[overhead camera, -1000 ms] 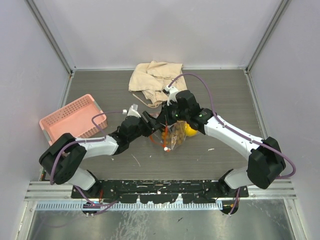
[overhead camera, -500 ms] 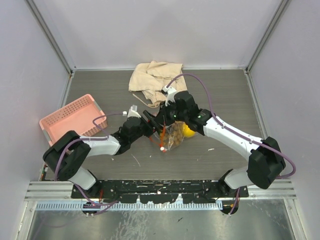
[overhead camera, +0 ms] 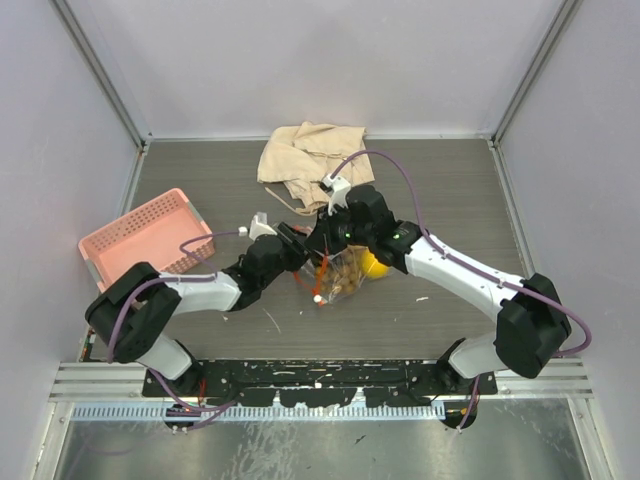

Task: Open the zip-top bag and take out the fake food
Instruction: Pick up the fake fruit from the zipper food storage bag.

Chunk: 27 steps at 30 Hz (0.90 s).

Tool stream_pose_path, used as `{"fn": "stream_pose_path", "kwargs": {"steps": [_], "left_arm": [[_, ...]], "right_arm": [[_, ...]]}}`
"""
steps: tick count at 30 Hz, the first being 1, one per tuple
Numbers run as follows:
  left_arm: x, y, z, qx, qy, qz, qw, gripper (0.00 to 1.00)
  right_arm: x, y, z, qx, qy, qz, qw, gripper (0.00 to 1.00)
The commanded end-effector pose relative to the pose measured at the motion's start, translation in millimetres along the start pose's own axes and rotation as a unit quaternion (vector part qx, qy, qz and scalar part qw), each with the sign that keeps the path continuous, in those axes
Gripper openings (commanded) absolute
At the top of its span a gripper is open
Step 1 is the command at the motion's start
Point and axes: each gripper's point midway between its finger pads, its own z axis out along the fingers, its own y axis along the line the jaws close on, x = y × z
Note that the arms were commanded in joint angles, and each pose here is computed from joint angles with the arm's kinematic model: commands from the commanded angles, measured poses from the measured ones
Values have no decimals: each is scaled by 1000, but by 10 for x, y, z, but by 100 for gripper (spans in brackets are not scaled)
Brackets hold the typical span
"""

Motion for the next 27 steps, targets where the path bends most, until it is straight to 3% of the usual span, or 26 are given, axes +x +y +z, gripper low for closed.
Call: {"fn": "stream_pose_path", "kwargs": {"steps": [1,4,9,17,20,27], "left_arm": [[-103,-303,104,36,-19,-7,999,58],[-69,-248,156,31,-15,-19,999,66],[-47,-250,253,40,-15,-34,999,62],[-51,-407,257,67,-12,-21,997,15],[-45,-432,192,70,-6,-6,998,9],[-63,-452,7,56,4,49,997,7]], "right_arm": [[-178,278,-82,-46,-35,-9,998,3],[-175,290,-90,-48,-36,-7,998,3],[-168,305,-92,-50,-36,-7,998,3],[-140,126,-166,-1,-40,-19,999,3],[-133,11,-219,27,-43,-25,998,3],[-140,-213,-350,59,-51,-24,997,3]]}}
